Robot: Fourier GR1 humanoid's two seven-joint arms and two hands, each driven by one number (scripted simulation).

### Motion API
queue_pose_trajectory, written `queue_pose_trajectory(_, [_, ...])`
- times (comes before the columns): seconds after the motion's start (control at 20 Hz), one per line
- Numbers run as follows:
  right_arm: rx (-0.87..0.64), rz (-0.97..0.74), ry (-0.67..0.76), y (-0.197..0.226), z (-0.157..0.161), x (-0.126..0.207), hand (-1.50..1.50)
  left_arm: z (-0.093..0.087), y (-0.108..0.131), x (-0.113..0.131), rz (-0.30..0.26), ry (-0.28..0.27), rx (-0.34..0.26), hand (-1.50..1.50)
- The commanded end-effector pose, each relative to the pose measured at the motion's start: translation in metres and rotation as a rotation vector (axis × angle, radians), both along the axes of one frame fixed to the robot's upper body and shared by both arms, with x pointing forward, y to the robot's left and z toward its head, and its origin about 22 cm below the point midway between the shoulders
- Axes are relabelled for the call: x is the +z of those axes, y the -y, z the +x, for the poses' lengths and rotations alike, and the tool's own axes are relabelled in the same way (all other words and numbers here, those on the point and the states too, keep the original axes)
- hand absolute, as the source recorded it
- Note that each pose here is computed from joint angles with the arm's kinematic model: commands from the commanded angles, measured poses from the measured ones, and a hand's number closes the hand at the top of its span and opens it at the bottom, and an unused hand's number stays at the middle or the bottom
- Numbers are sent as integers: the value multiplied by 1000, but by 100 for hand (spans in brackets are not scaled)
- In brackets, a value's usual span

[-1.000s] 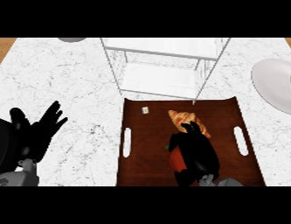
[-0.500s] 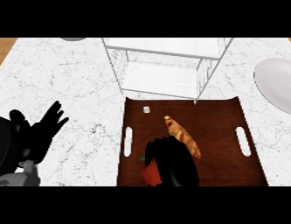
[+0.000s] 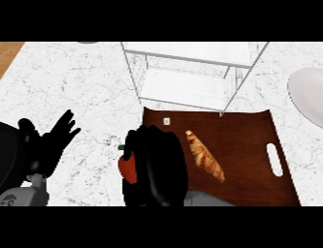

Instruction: Pick the bell pepper from the tray and place it in the tiered shelf

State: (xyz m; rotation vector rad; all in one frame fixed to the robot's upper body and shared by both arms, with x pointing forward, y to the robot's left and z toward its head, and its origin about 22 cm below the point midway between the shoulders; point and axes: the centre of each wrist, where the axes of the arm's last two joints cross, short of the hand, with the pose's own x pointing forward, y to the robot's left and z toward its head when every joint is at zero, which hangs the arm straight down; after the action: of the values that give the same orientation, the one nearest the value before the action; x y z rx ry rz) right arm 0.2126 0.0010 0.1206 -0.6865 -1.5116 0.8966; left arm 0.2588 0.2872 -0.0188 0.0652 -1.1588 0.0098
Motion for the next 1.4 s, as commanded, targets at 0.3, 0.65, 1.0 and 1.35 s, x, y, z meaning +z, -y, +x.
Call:
queue_pose_trajectory(0.3, [-238, 82, 174, -21, 6, 115, 150, -5, 3, -11, 1, -66, 16, 0])
queue_pose_trajectory(0.65, [-327, 126, 215, -16, 32, 184, 150, -10, -3, -11, 13, -55, 38, 0])
queue_pose_trajectory(1.0, [-402, 162, 231, -13, 66, 240, 150, -11, 0, -6, -3, -53, 32, 0])
queue_pose_trajectory(1.35, [-390, 143, 233, 11, 104, 267, 150, -11, -1, -18, 7, -48, 39, 0])
